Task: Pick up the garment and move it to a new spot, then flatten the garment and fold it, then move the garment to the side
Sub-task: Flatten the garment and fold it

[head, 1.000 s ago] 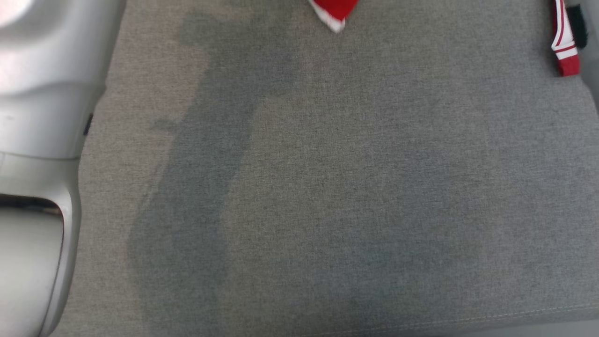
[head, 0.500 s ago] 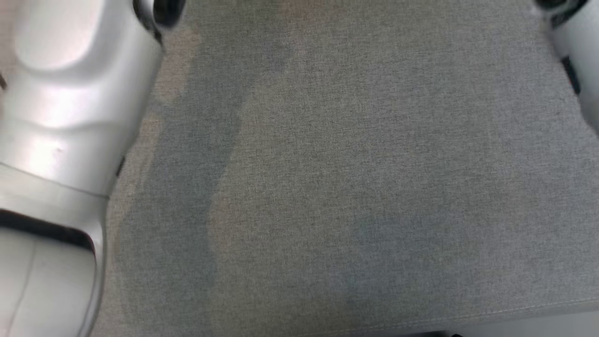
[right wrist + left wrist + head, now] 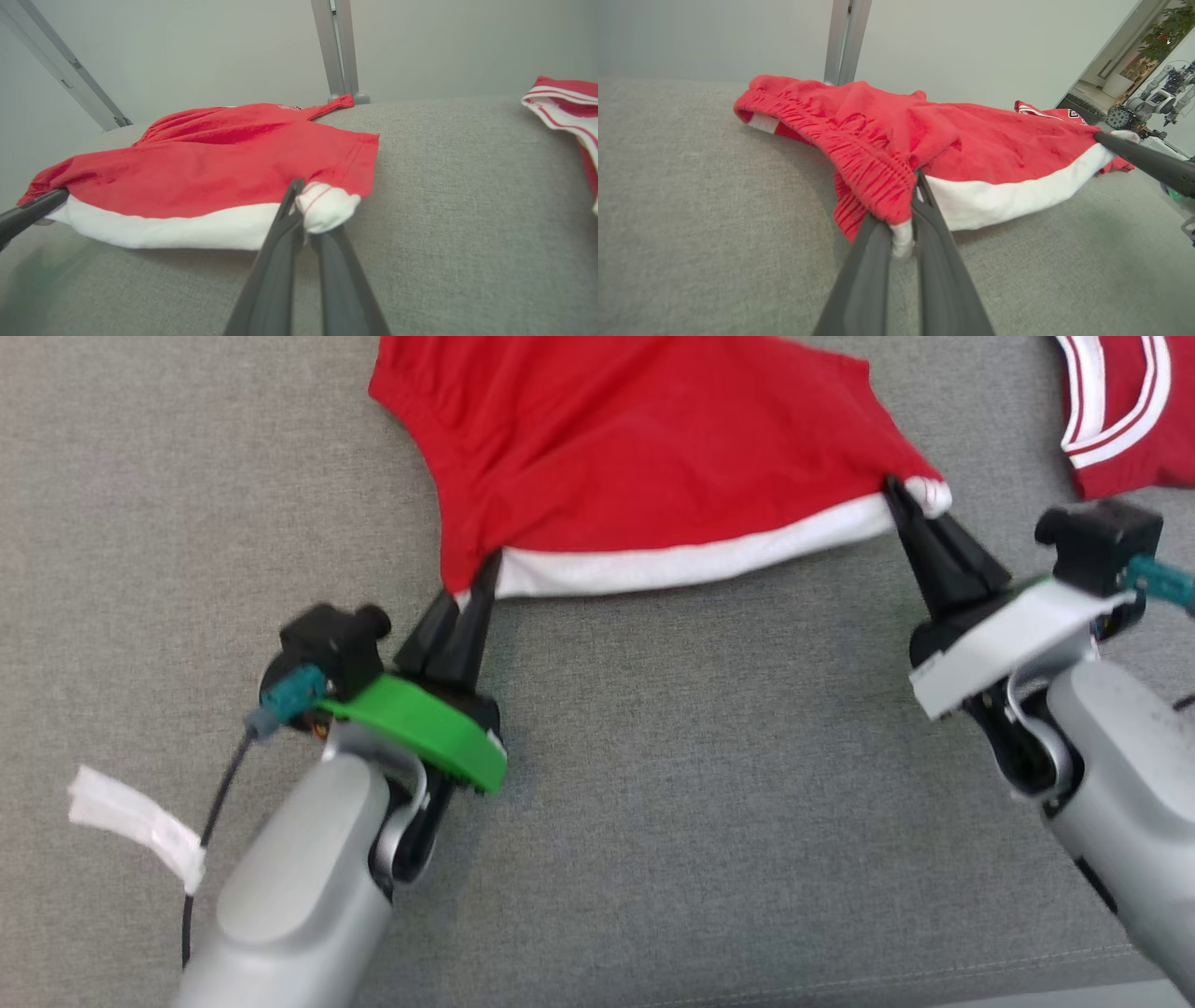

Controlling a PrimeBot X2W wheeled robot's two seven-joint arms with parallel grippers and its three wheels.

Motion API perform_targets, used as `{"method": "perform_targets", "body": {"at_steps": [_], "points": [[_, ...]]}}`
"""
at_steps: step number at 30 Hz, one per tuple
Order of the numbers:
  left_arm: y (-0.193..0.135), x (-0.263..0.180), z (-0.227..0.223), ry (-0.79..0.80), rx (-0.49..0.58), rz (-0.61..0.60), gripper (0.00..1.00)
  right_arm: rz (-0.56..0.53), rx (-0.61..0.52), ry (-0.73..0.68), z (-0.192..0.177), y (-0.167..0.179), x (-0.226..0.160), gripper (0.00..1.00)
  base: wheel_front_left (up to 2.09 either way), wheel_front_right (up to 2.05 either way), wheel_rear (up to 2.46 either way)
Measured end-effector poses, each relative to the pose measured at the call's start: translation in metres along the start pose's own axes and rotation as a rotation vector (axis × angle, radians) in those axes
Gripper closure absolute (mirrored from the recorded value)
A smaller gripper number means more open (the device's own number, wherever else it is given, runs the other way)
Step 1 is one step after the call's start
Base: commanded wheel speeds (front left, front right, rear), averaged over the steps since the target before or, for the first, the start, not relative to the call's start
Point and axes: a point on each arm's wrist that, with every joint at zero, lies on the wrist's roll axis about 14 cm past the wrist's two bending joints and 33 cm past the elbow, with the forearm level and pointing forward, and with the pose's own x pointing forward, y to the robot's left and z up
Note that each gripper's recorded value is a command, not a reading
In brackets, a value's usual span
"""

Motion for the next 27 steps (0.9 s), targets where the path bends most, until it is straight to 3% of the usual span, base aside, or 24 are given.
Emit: {"method": "perform_targets", "body": {"at_steps": [6, 14, 22, 27], "points": [[-0.020, -0.058, -0.043, 0.109, -0.007, 0.004, 1.00, -0.055, 0.097, 0.046, -0.028, 0.008, -0.060, 1.00, 0.00, 0.00, 0.00], [-0.041, -0.108, -0.045, 0.109, -0.020, 0.016, 1.00, -0.119, 0.156, 0.056, -0.042, 0.020, -0.126, 1.00, 0.00, 0.00, 0.00], [-0.047, -0.118, -0.032, 0.072, -0.037, 0.028, 1.00, -0.132, 0.149, -0.002, -0.031, 0.023, -0.127, 1.00, 0.00, 0.00, 0.00], [-0.049, -0.101, -0.023, 0.049, -0.018, 0.006, 1.00, -0.108, 0.069, -0.067, -0.002, 0.009, -0.098, 1.00, 0.00, 0.00, 0.00]]}}
